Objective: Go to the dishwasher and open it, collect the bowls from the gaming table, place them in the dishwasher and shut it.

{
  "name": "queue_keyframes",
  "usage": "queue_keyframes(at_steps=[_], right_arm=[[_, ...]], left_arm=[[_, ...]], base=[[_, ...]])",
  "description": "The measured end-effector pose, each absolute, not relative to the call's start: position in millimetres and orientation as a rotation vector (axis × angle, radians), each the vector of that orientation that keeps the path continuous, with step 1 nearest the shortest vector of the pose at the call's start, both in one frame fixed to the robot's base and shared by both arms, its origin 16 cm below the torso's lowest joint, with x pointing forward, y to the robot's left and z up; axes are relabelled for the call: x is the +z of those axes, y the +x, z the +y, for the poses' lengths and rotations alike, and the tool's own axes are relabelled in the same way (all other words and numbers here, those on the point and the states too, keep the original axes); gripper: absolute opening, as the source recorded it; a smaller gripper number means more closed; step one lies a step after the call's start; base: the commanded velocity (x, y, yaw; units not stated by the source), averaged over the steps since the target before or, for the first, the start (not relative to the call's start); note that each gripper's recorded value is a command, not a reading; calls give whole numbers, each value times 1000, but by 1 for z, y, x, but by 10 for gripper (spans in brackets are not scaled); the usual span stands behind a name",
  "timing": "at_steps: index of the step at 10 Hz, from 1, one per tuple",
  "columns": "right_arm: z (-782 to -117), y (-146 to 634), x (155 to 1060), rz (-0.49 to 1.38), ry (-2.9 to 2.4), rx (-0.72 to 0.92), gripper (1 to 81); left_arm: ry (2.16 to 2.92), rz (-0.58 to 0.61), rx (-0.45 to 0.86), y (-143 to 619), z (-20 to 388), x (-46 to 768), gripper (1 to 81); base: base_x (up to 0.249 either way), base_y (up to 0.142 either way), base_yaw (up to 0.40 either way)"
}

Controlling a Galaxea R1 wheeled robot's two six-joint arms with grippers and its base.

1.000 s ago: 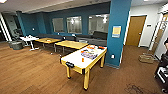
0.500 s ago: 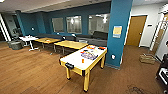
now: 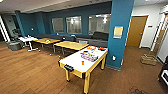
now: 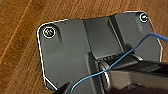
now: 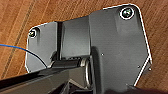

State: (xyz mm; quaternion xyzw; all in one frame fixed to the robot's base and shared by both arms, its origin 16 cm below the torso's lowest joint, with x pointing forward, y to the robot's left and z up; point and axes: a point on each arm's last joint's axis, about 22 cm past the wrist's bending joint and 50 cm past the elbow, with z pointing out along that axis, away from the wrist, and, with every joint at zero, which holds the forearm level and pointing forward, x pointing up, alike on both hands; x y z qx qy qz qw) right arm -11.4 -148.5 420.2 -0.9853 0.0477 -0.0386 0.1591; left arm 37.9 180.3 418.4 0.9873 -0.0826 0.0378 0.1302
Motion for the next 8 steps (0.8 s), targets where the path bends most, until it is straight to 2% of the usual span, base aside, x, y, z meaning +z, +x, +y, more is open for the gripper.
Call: queue_keyframes(at_steps=[2,8], right_arm=[[-148,-11,420,136,-2816,-110,811],[-143,-11,421,136,-2809,-112,811]], left_arm=[[2868,-240,111,39,180,418,811],[2868,-240,112,39,181,418,811]], base=[[130,0,0],[130,72,0]])
